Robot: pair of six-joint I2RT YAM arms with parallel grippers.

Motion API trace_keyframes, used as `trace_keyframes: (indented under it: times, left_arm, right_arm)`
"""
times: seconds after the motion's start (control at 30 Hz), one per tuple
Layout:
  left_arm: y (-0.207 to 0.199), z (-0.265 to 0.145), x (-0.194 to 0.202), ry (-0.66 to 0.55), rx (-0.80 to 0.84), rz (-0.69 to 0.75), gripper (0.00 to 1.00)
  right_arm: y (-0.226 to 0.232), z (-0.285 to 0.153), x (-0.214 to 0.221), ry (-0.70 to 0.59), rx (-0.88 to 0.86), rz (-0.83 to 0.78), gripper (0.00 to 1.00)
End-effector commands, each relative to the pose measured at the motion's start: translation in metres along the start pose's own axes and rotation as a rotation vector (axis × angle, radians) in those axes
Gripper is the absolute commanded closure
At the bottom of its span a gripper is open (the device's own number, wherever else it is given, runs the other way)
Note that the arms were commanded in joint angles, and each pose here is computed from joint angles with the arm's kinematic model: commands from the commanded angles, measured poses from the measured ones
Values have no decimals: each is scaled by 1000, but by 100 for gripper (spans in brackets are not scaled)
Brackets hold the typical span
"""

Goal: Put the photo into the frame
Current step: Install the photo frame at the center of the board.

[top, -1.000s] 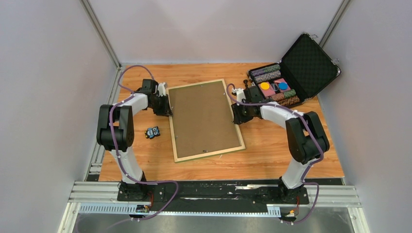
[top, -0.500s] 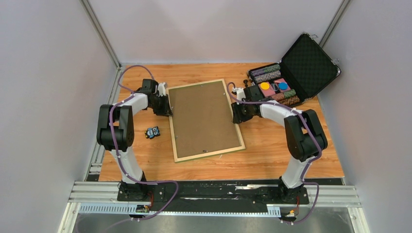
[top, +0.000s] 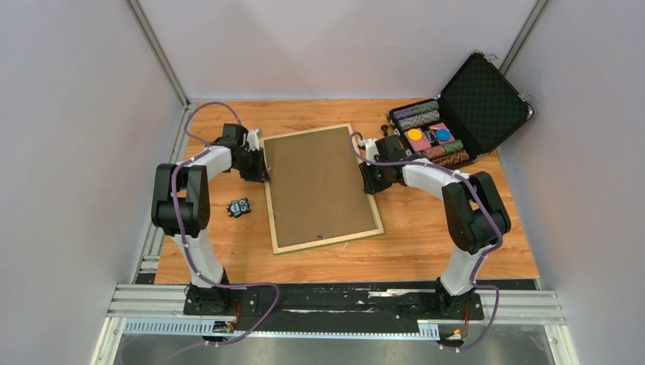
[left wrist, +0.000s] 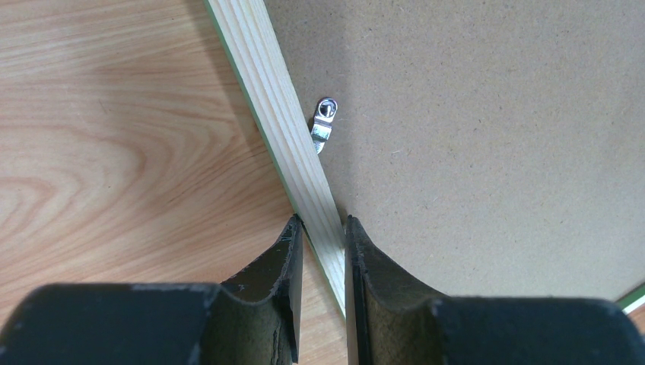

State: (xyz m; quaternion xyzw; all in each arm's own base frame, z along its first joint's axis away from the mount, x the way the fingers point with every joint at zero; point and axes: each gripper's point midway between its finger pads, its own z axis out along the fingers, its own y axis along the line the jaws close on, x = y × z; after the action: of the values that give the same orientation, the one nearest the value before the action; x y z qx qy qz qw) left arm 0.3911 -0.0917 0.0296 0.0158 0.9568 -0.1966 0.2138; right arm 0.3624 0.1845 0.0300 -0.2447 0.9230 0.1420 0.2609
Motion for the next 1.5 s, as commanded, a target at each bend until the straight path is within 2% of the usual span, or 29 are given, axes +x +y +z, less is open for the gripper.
trace_keyframes:
  times: [0.0,0.33,0.57,0.67,0.8,0.93,1.17,1.47]
  left_arm:
    - [1,-3,-6,-4,14,49,100]
    - [1,-3,-6,-5,15,49,100]
    - [1,-3,-6,-3,16,49,100]
    - [0,-4,-6,-4,16,49,100]
    - [0,-4,-7,-7,16,50,100]
    - [0,-4,-7,-6,17,50,100]
    - [0,-5,-7,-7,18,51,100]
    - [0,-3,-6,-4,19,51,100]
  right_arm:
    - [-21,6,-4,-7,112,-32,71]
    - [-25,6,-4,-12,182,-121,77]
    - [-20,1,-15,-74,226,-221,84]
    - [-15,-4,-24,-105,209,-223,79]
    - [-4,-10,-29,-124,153,-198,63]
    - [5,-14,-33,-125,112,-168,58]
    - [10,-13,-34,-106,80,-151,59]
    - [6,-1,-29,-79,75,-149,68]
